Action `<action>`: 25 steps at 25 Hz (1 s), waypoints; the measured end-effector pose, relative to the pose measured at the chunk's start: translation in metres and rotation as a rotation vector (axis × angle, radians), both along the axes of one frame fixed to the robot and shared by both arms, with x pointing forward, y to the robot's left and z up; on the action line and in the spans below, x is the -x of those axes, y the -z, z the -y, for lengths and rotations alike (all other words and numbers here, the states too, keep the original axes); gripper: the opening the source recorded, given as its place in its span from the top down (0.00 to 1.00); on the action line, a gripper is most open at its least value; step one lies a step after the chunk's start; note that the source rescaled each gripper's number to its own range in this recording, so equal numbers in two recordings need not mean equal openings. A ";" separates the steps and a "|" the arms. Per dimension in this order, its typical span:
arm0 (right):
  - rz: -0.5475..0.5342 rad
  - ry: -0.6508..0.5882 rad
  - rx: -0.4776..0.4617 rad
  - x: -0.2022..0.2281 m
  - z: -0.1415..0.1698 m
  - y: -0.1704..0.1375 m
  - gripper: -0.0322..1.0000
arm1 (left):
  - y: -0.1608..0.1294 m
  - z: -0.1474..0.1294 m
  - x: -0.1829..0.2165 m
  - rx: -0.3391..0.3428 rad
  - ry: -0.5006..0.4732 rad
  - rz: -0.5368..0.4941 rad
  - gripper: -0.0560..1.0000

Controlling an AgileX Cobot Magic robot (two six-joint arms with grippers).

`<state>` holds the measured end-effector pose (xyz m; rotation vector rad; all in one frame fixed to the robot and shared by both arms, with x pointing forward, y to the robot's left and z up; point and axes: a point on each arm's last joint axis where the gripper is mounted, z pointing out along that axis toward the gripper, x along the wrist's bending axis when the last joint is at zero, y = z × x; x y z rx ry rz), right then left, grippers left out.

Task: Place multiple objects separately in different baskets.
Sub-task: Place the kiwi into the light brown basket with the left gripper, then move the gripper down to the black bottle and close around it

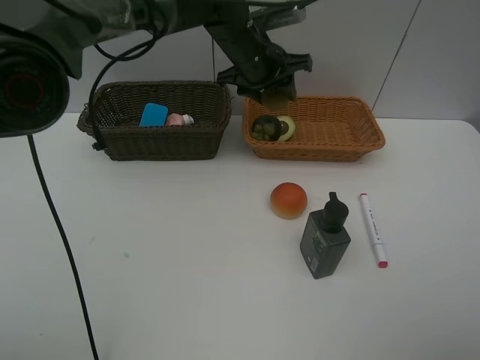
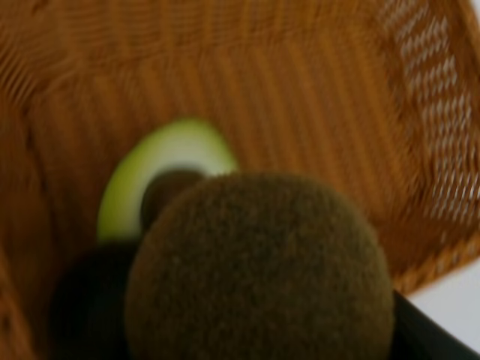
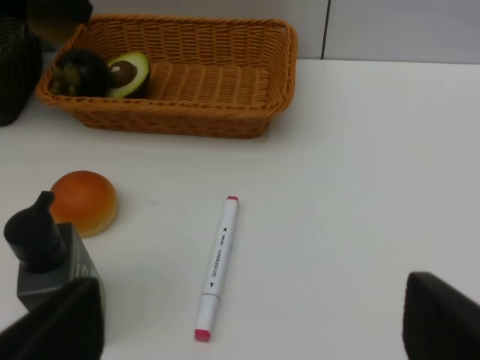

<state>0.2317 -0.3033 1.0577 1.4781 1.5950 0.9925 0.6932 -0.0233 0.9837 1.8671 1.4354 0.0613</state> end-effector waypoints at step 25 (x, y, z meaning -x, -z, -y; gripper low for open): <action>0.000 0.000 0.000 0.000 0.000 0.000 0.00 | -0.011 0.006 -0.010 0.018 0.094 0.109 0.07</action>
